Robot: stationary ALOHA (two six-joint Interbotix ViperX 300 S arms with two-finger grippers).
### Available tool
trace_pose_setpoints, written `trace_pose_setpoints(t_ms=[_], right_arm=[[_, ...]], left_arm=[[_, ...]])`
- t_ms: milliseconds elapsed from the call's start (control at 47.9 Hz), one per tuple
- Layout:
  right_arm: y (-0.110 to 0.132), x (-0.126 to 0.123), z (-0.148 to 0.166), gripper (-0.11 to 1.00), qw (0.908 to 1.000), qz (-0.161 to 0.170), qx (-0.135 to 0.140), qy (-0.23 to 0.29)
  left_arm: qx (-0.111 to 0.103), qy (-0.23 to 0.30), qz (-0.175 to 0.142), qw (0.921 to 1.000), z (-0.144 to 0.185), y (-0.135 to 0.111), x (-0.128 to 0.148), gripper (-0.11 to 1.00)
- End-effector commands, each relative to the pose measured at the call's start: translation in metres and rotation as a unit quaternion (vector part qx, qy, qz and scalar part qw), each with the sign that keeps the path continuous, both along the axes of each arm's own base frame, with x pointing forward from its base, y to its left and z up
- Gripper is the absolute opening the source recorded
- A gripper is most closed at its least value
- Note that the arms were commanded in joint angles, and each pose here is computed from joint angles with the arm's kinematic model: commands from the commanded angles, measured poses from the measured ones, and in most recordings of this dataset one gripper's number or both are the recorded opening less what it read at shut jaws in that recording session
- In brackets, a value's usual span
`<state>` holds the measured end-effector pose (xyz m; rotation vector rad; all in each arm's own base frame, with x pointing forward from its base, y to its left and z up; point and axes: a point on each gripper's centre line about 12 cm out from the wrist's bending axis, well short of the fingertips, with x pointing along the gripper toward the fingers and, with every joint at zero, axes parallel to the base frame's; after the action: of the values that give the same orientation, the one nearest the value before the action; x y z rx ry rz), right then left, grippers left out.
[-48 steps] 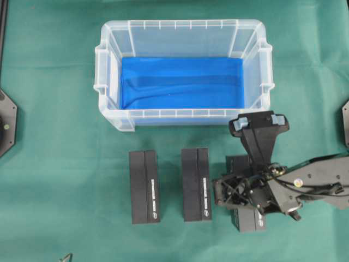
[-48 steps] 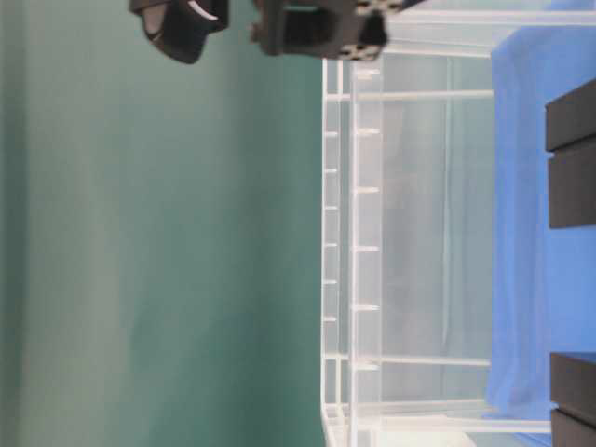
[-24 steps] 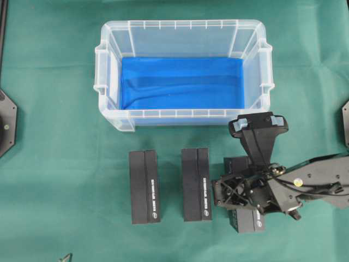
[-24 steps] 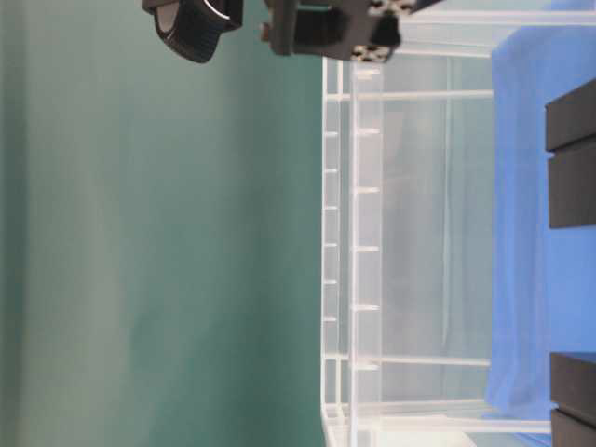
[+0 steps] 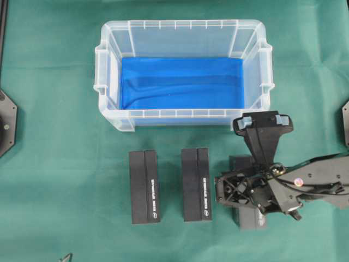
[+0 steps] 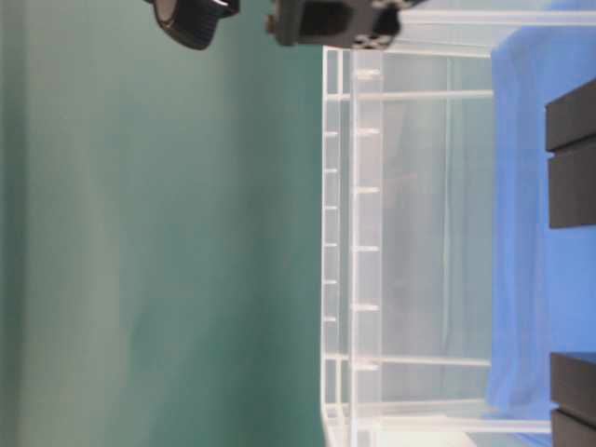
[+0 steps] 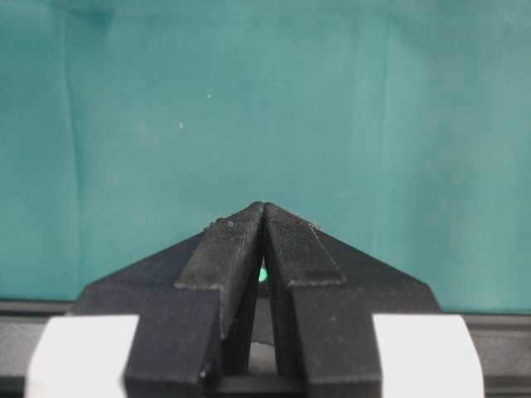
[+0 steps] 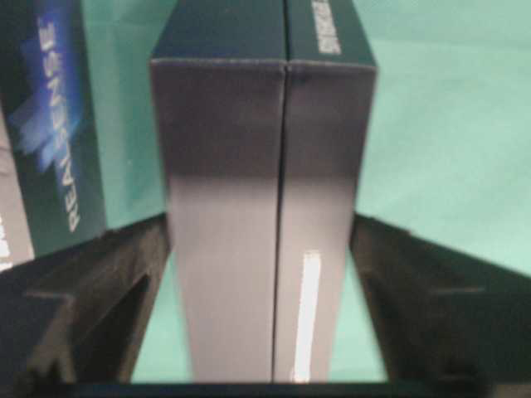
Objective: Take the box out of the case with the right arm.
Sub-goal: 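Lower the box onto the cloth and open the right gripper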
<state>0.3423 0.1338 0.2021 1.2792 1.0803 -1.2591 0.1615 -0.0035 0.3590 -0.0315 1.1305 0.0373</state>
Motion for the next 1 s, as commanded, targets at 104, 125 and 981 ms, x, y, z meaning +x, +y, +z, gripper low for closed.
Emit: trace_pose_setpoints(t_ms=[104,125,981], right_arm=[[0.000,0.002,0.018,0.88,0.9998,-0.002,0.009,-0.020],[0.000,0.002,0.019,0.87,0.9997,-0.002,0.009,-0.020],[-0.020,-0.013,0.136,0.86,0.9994,0.000,-0.034,-0.005]], left_arm=[[0.001,-0.010,0.001,0.9999,0.007,0.001,0.002,0.00],[0.001,-0.011,0.001,0.9999,0.007,0.001,0.002,0.00],[0.000,-0.009,0.002,1.0000,0.007,0.001,0.003,0.00]])
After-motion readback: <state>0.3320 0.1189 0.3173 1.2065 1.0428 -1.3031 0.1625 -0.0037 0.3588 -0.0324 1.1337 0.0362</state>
